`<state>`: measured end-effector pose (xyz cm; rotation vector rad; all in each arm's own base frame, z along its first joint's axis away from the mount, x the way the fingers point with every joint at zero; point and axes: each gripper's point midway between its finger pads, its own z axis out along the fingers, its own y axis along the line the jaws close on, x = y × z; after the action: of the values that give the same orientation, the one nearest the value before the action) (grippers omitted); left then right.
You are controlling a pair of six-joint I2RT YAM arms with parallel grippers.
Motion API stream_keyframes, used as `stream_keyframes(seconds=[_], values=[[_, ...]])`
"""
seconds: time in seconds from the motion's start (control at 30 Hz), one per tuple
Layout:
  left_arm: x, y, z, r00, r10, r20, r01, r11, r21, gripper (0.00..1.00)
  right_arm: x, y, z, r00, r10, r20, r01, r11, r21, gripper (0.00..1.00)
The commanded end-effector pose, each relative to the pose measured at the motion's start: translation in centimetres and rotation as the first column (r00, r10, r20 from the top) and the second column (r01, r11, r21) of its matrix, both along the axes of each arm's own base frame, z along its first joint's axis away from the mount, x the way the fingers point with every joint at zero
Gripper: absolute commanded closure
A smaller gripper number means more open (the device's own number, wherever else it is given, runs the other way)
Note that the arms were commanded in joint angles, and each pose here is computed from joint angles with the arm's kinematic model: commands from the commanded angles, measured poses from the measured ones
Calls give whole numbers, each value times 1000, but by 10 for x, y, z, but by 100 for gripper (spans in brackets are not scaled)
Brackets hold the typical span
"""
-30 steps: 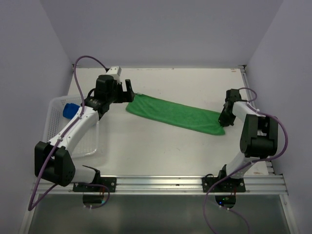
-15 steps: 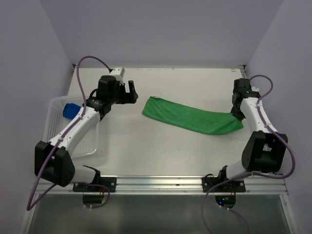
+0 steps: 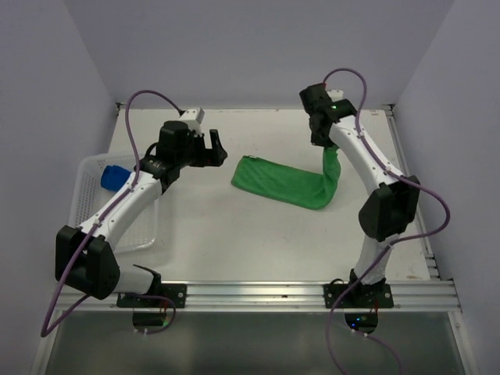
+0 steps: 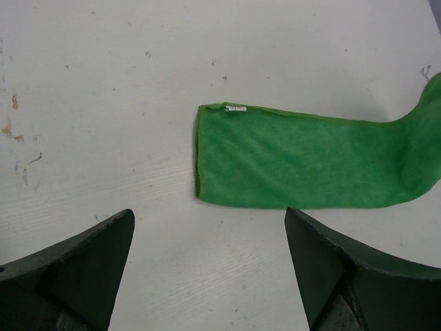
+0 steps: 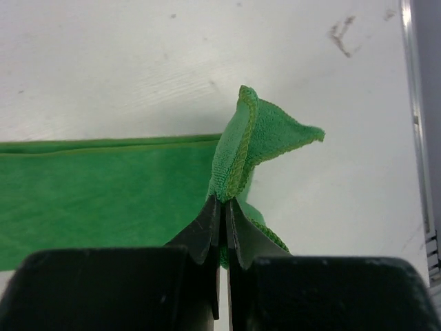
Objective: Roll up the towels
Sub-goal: Fold the towel
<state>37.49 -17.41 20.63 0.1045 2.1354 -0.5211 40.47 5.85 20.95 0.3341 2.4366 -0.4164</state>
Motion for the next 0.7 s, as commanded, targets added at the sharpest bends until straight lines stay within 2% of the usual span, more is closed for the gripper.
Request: stream_keyframes(seconds=[0.0,0.1,0.13,0.17,0.2,0.33,0.47,0.67], values=[[1,-8,22,998,-18,64,22,998,-53,6,2,51,-8,996,61,-62,-61,998,-3,100],[0,-7,23,998,-14,66,18,999,-52,6,22,103,-21,990,124,-71,-121,992,39,100],[0,-7,22,998,-12,66,16,999,-52,6,28,117,-8,989,142,-42,-139,988,64,100],[0,-7,22,998,-13,67,16,999,-50,6,33,131,-30,985,148,-82,-144,988,63,100],[0,-7,24,998,-10,70,14,999,-50,6,34,142,-32,984,159,-79,-153,985,77,100],[-1,-7,22,998,-12,63,16,998,-54,6,33,199,-49,970,232,-68,-213,953,214,100],[-2,-10,22,998,-23,60,27,998,-61,6,32,218,-58,972,228,-56,-202,934,294,100],[-4,-13,22,998,-34,56,38,997,-67,6,29,234,-56,968,246,-39,-220,918,332,100]])
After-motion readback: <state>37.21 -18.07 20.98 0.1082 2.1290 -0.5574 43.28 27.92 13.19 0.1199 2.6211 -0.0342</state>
